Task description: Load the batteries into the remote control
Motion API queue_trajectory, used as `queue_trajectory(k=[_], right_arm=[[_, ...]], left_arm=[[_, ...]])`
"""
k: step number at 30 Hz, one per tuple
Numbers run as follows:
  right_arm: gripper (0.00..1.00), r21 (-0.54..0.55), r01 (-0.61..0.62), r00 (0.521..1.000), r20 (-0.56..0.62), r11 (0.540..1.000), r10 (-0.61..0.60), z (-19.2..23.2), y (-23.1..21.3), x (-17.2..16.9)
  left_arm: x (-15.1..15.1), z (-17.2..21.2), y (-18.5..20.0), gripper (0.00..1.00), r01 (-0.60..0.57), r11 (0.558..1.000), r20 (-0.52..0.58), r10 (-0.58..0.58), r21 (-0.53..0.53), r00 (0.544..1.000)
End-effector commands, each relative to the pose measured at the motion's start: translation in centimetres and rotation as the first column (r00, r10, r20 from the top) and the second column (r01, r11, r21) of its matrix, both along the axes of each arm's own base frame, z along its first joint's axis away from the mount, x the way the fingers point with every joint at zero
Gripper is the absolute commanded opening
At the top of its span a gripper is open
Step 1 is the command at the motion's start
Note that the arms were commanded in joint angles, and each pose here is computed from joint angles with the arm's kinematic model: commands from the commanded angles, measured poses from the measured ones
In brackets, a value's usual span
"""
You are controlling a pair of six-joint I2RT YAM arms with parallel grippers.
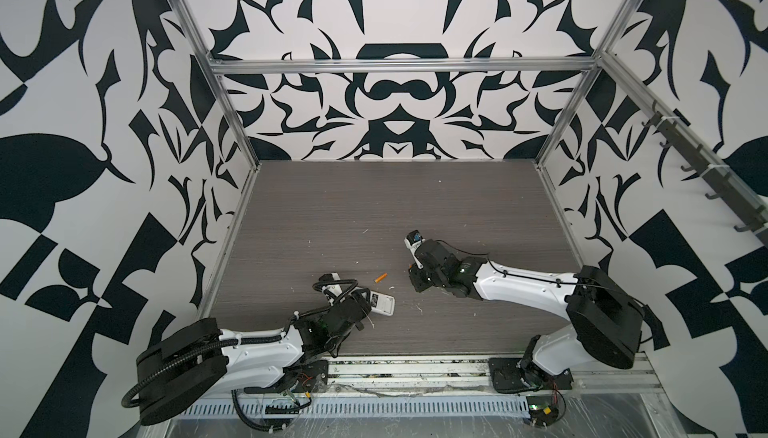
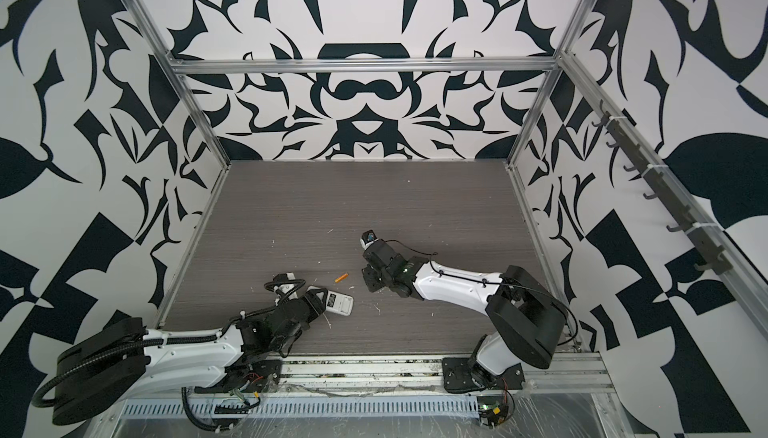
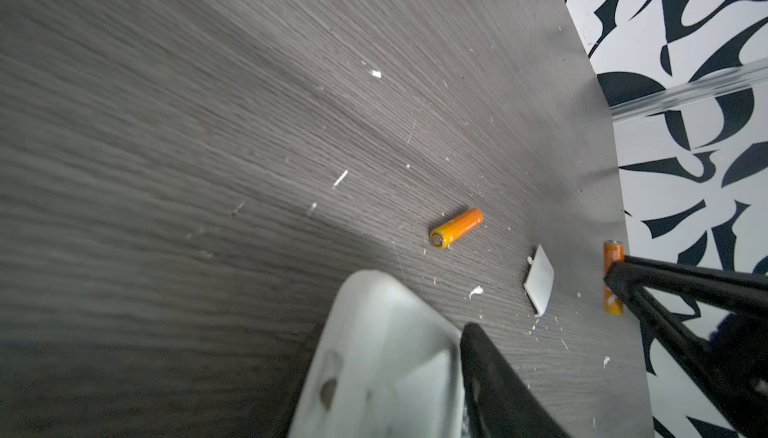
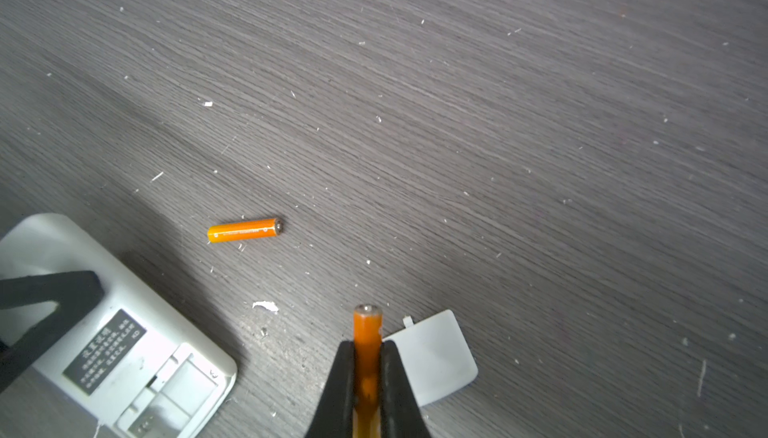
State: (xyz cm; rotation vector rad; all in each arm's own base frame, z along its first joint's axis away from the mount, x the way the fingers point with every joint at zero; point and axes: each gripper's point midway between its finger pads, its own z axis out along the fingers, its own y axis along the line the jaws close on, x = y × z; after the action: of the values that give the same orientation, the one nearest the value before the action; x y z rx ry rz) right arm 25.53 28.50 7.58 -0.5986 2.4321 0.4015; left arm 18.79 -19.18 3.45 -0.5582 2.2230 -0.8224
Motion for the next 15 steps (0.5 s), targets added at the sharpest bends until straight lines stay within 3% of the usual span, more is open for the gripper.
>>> queue_trajectory(k=[1, 4, 15], right_arm=[[0.00, 0.021, 0.006, 0.999, 0.051, 1.000, -0.008, 1.7, 0.2, 0.9], [0.00, 0.020, 0.009, 0.999, 0.054, 1.000, -0.010, 1.9, 0.0, 1.0], [0.00, 0.030, 0.009, 0.998, 0.060, 1.000, -0.010, 2.3, -0.4, 0.9]], left_arm=[[0.1, 0.1, 0.6, 0.66, -0.056, 0.998, -0.007, 0.056, 0.029, 0.998], [0.0, -0.1, 0.6, 0.76, -0.054, 0.998, -0.015, 0.054, 0.031, 0.998], [-1.5, -0.7, 2.2, 0.79, -0.040, 0.996, -0.086, 0.046, 0.079, 0.995]])
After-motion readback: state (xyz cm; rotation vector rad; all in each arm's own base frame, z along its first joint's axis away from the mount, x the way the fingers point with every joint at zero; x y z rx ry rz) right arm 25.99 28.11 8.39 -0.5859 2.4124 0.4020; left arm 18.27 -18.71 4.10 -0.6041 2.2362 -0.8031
